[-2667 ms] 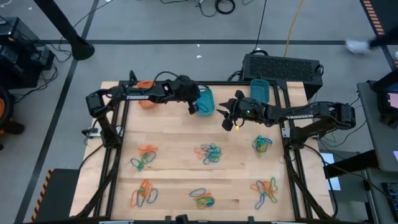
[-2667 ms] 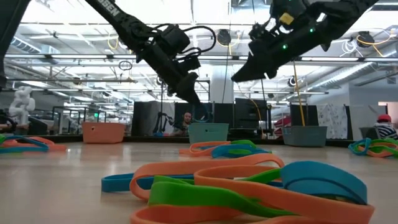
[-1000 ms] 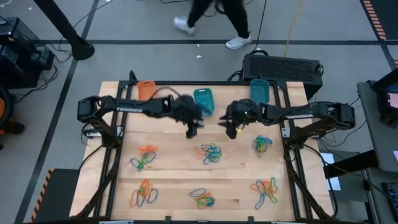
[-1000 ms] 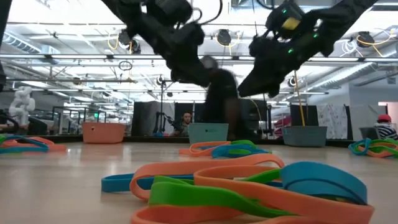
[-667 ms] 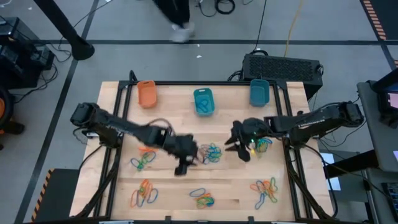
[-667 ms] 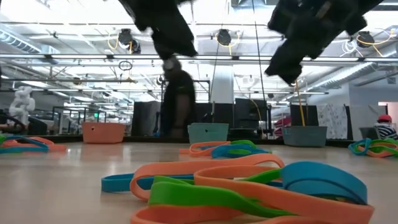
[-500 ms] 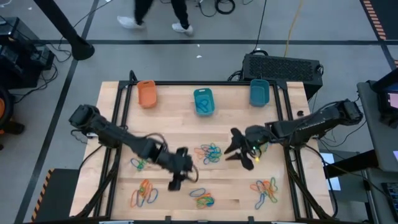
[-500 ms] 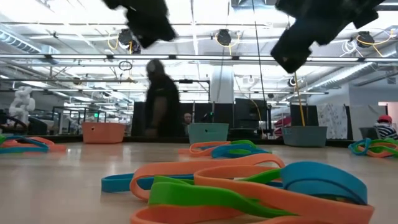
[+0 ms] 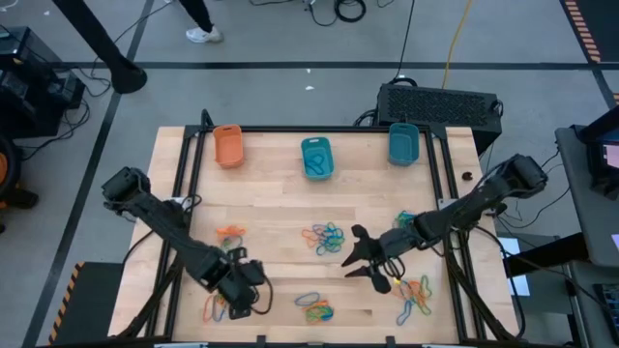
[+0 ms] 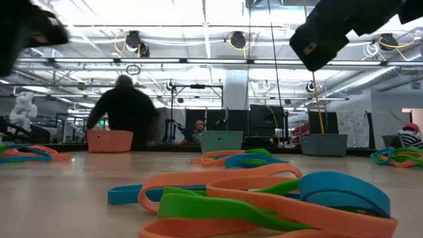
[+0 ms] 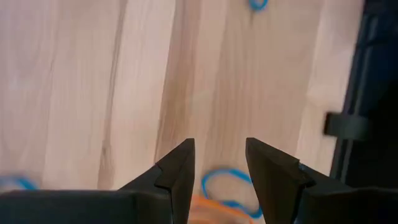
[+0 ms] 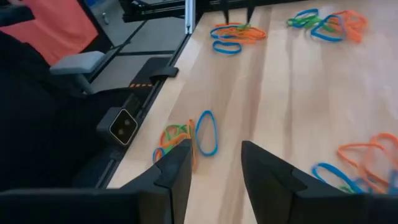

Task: Sort rubber bands into baskets
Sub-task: Put the blue rubber band into the light blue bin

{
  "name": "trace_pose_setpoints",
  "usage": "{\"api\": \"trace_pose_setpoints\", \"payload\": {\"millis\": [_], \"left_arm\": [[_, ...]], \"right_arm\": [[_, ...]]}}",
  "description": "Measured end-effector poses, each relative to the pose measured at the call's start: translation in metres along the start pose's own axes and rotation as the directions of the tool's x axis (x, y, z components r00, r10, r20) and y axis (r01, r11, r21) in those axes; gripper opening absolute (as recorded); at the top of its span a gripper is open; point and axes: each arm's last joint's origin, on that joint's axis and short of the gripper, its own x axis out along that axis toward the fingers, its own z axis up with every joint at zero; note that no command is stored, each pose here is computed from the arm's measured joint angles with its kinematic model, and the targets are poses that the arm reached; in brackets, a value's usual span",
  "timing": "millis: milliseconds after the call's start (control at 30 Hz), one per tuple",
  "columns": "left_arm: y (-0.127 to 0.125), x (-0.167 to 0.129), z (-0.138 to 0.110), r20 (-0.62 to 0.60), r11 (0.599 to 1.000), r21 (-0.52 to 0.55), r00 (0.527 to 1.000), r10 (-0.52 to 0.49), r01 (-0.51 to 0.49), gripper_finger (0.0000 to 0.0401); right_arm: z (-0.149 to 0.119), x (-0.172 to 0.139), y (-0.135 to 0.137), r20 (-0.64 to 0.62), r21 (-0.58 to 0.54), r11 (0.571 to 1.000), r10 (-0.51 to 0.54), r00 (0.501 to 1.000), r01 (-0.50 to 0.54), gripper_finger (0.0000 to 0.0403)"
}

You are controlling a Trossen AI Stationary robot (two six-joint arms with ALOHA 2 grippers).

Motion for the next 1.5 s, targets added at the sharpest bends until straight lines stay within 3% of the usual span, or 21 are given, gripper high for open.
{"api": "trace_pose_setpoints", "payload": {"millis": [200, 433, 600, 1100, 1333, 1500], "left_arm": [[-0.014, -0.003, -0.023, -0.045, 0.994, -0.112, 0.999, -0.007, 0.002, 0.015], [-0.016, -0.003, -0.027, -0.061, 0.995, -0.104, 0.998, -0.008, 0.002, 0.015], [-0.019, 0.008, -0.03, -0.093, 0.99, -0.142, 0.996, 0.007, -0.02, 0.015], [-0.03, 0.058, -0.042, -0.253, 0.99, -0.121, 0.967, 0.033, -0.066, 0.0151], [-0.036, 0.062, -0.041, -0.241, 0.995, -0.099, 0.97, -0.014, -0.01, 0.0151], [-0.035, 0.066, -0.042, -0.25, 0.995, -0.099, 0.968, 0.005, -0.031, 0.0151]], "right_arm": [[0.003, 0.016, 0.004, -0.04, -0.016, 1.0, 0.0, 0.999, 0.0, 0.013], [0.026, 0.024, 0.01, -0.067, -0.09, 0.996, -0.016, 0.998, 0.01, 0.013], [0.028, 0.024, 0.011, -0.077, -0.103, 0.995, -0.018, 0.997, 0.01, 0.013], [0.024, 0.024, 0.011, -0.113, -0.077, 0.997, -0.026, 0.993, 0.017, 0.013], [0.022, 0.029, 0.009, -0.085, -0.1, 0.992, -0.089, 0.992, 0.08, 0.013], [0.018, 0.04, 0.007, -0.076, -0.124, 0.989, -0.095, 0.993, 0.085, 0.013]]}}
